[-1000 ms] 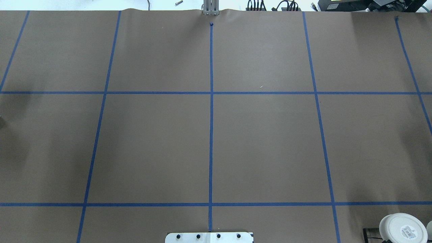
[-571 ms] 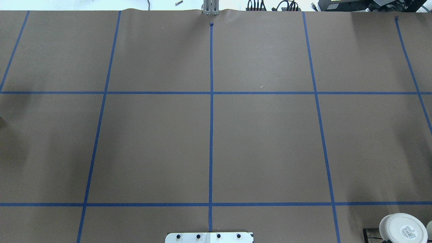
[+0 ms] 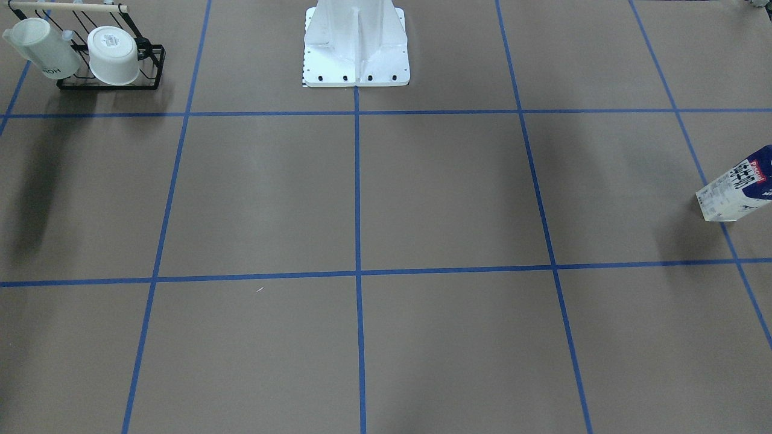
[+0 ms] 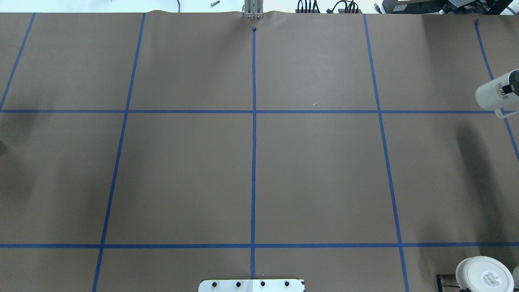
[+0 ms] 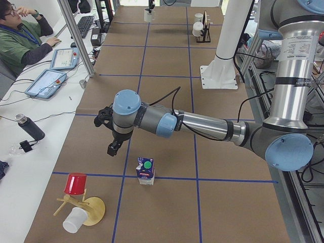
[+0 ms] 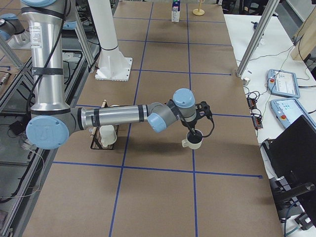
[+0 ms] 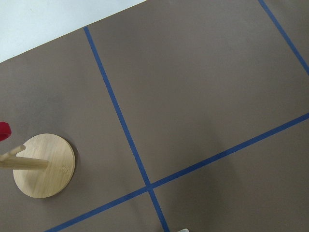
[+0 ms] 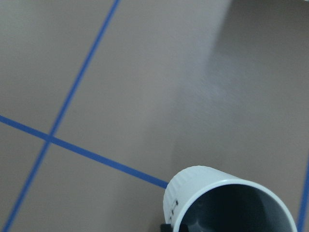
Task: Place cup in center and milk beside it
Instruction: 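Carry the white mug with the right gripper toward the table's center square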
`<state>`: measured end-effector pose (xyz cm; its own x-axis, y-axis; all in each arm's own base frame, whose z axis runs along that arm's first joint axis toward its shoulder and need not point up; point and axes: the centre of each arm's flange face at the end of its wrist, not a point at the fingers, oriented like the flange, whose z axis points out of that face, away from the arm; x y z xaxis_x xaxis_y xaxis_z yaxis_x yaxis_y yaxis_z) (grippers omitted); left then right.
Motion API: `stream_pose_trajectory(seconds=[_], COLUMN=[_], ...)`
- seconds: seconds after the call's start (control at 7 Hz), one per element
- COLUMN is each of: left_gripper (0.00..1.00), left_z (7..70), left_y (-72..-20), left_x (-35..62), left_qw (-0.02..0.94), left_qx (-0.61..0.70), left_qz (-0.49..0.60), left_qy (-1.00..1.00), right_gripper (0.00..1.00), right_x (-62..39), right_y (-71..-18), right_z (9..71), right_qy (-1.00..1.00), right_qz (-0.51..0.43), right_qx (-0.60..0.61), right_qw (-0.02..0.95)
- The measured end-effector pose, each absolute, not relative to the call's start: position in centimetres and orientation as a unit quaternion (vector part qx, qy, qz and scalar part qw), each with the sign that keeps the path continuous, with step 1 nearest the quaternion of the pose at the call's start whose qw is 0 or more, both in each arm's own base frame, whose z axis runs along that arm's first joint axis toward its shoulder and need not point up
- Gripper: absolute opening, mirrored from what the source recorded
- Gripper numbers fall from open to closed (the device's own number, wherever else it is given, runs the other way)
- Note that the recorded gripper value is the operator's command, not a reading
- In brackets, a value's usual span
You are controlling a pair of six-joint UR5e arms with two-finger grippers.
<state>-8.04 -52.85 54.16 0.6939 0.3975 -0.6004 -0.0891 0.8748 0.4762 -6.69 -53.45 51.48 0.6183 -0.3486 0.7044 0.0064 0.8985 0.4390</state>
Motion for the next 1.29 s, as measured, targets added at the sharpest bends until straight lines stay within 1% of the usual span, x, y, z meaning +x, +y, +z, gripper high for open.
stream_pose_trajectory(seconds=[0.29, 0.71, 1.0, 1.29], left_gripper=[0.98, 0.98, 0.98, 0.98], left_z=[54.2, 54.2, 54.4, 54.4], left_y=[-52.8, -52.8, -52.9, -52.9], left_x=[-8.0, -8.0, -8.0, -8.0], left_qw=[0.896, 0.896, 0.896, 0.897], left_qx=[0.21, 0.209, 0.208, 0.207], left_qz=[0.136, 0.136, 0.135, 0.135], left_qy=[0.367, 0.367, 0.367, 0.367], right_gripper=[0.0, 0.0, 0.0, 0.0], right_x=[-17.4, -35.2, -46.0, -54.2], right_y=[-56.9, -56.2, -51.4, -45.3], right_z=[41.5, 28.5, 20.6, 15.7], right_qy=[-0.462, -0.44, -0.379, -0.338], right_qz=[-0.088, -0.015, 0.049, 0.096], right_qx=[0.199, 0.153, 0.115, 0.099], right_qw=[0.86, 0.885, 0.917, 0.931])
